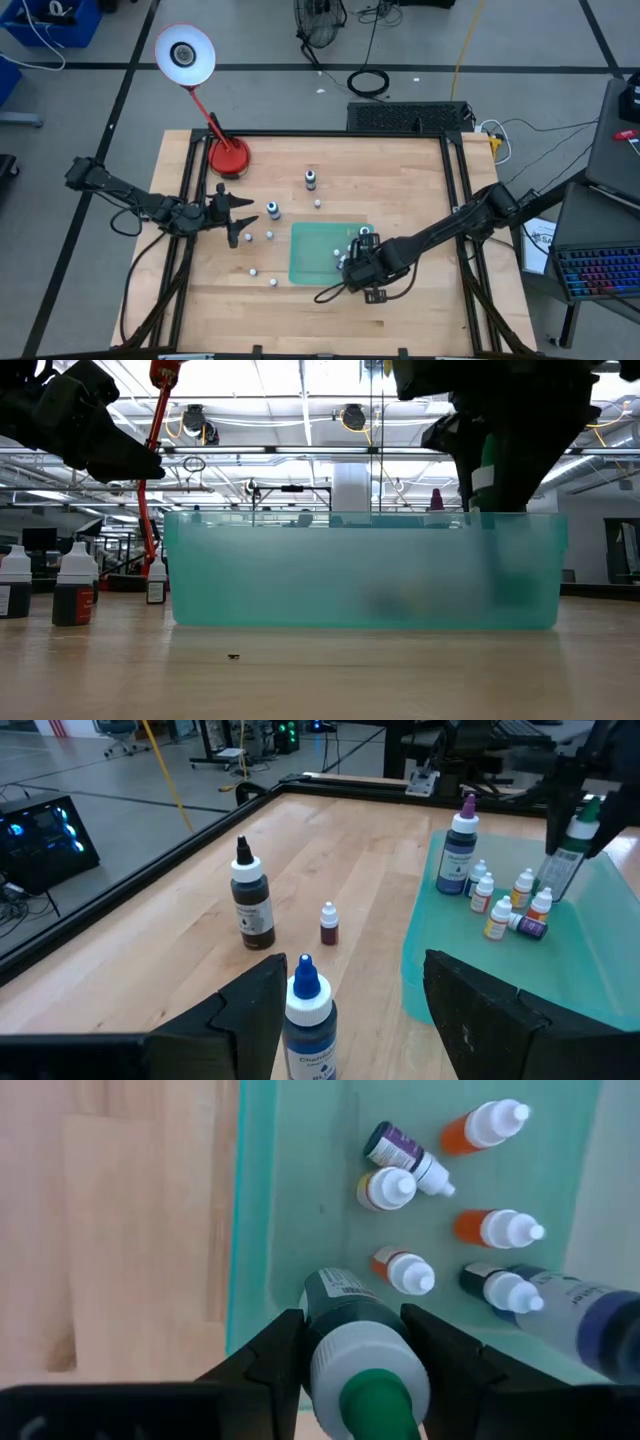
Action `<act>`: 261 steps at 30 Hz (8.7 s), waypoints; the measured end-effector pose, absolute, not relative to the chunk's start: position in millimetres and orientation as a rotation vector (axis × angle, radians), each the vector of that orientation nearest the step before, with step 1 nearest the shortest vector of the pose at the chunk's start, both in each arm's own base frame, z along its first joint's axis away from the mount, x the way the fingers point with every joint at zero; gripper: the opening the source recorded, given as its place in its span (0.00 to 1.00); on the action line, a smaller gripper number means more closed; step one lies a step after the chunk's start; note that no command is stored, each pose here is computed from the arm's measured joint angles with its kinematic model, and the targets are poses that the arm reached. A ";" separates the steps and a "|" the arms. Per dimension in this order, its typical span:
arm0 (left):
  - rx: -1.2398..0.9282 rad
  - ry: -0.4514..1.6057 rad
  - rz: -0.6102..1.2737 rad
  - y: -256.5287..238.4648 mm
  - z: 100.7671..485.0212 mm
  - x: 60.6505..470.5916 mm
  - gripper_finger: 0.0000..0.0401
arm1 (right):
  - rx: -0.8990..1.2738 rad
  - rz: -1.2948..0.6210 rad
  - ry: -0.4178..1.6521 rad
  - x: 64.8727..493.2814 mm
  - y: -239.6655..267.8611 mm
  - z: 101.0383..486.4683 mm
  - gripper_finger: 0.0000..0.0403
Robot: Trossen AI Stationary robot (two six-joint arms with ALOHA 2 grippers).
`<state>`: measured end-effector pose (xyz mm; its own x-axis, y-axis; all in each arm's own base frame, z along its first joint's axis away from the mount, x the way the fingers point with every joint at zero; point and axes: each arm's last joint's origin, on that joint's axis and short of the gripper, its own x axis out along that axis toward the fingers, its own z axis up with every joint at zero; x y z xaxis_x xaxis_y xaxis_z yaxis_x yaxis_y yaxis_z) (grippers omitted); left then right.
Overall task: Pick & Place food coloring
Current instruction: Put the big green food coloring bottle into the green bin, then put the small red food coloring bottle into the green bin
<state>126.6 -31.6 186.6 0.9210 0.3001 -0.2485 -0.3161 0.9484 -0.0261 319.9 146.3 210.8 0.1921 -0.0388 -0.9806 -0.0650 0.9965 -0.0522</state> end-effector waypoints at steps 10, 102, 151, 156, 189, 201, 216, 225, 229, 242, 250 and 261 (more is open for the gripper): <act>-0.066 0.245 0.317 -31.6 186.5 126.6 0.59 | -0.067 0.037 1.362 325.7 149.1 204.4 0.33; -0.174 0.068 0.293 -33.0 204.6 130.5 0.59 | -0.016 -0.214 -0.048 100.3 -6.7 176.5 0.50; 0.100 1.063 0.273 37.3 162.9 381.1 0.59 | -0.036 -0.215 -0.018 100.9 -6.7 172.0 0.51; 0.105 1.111 0.280 38.2 143.7 384.2 0.59 | -0.036 -0.215 -0.018 100.9 -6.7 172.0 0.51; 0.104 1.101 0.273 38.0 146.5 384.1 0.24 | -0.036 -0.215 -0.018 100.9 -6.7 171.9 0.51; 0.114 1.073 0.266 34.8 163.9 379.9 0.17 | -0.036 -0.215 -0.018 100.9 -6.7 171.9 0.51; 0.070 0.766 0.090 -46.2 254.9 354.0 0.16 | -0.036 -0.215 -0.018 100.9 -6.7 171.9 0.51; 0.074 0.726 -0.003 -83.7 232.1 369.2 0.16 | -0.036 -0.215 -0.016 101.0 -6.7 171.7 0.51; 0.061 0.776 -0.014 -81.8 215.3 378.6 0.16 | -0.037 -0.215 -0.012 101.2 -6.7 171.4 0.51; 0.096 0.917 -0.011 -69.3 186.1 421.5 0.16 | -0.037 -0.215 -0.003 101.8 -6.7 170.7 0.51; 0.075 0.954 -0.027 -70.8 170.9 426.5 0.16 | -0.038 -0.215 -0.002 101.9 -6.7 170.6 0.51; 0.065 1.013 -0.020 -69.9 154.7 426.2 0.16 | -0.038 -0.215 0.002 102.1 -6.7 170.2 0.50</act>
<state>426.2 -69.9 154.7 0.5294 0.0130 -0.8482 0.0471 0.9979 0.0447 102.1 -6.7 170.2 0.9770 -0.2134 0.0019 0.2133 0.9763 -0.0379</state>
